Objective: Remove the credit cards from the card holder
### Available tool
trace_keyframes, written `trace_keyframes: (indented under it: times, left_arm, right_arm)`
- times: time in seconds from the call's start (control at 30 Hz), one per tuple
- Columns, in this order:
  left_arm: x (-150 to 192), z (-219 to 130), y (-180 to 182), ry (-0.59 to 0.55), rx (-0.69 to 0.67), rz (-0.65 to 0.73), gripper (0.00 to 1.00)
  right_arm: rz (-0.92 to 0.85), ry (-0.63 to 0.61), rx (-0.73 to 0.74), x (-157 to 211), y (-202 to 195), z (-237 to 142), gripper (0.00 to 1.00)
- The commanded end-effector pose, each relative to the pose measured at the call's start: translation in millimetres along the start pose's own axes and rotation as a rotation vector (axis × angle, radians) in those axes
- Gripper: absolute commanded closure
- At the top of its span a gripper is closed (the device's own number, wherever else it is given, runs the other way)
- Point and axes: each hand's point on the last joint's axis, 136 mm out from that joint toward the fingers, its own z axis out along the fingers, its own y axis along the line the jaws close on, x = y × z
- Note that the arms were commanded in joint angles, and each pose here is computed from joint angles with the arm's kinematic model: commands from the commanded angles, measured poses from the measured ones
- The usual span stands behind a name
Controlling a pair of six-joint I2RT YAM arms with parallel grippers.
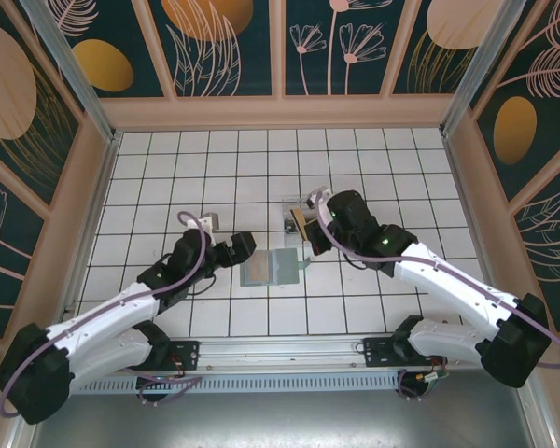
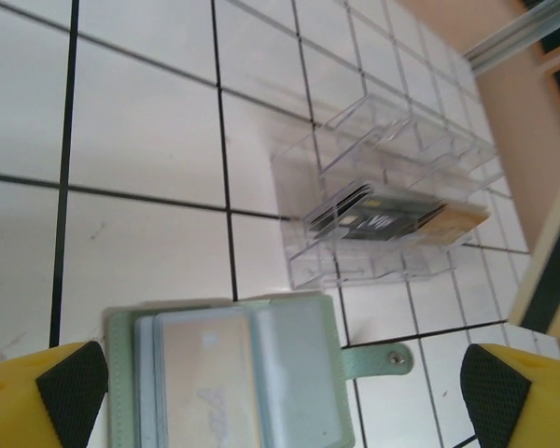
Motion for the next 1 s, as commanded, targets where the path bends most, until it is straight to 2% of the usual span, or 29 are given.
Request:
trace_keyframes:
  times: [0.0, 0.1, 0.23, 0.37, 0.63, 0.97]
  left_arm:
    - [-8, -13, 4, -0.065, -0.009, 0.022, 0.02]
    - [-12, -25, 7, -0.108, 0.001, 0.031, 0.01]
    - [-17, -39, 12, -0.169, 0.014, 0.032, 0.01]
    - [-20, -50, 13, -0.208, 0.036, 0.035, 0.01]
    - [-18, -57, 16, -0.224, 0.052, 0.038, 0.02]
    - [-17, -59, 19, -0.230, 0.045, 0.028, 0.02]
  right_arm:
    - [-0.307, 0.052, 0.095, 2, -15, -9, 1.00]
    - [-0.448, 0.138, 0.133, 9, -24, -7, 1.00]
    - [-0.657, 0.336, 0.207, 35, -47, 2, 1.00]
    - [-0.845, 0.427, 0.200, 50, -55, 7, 1.00]
    - [-1.067, 0.490, 0.220, 58, -78, 14, 1.00]
    - [-1.108, 0.488, 0.186, 58, -96, 30, 1.00]
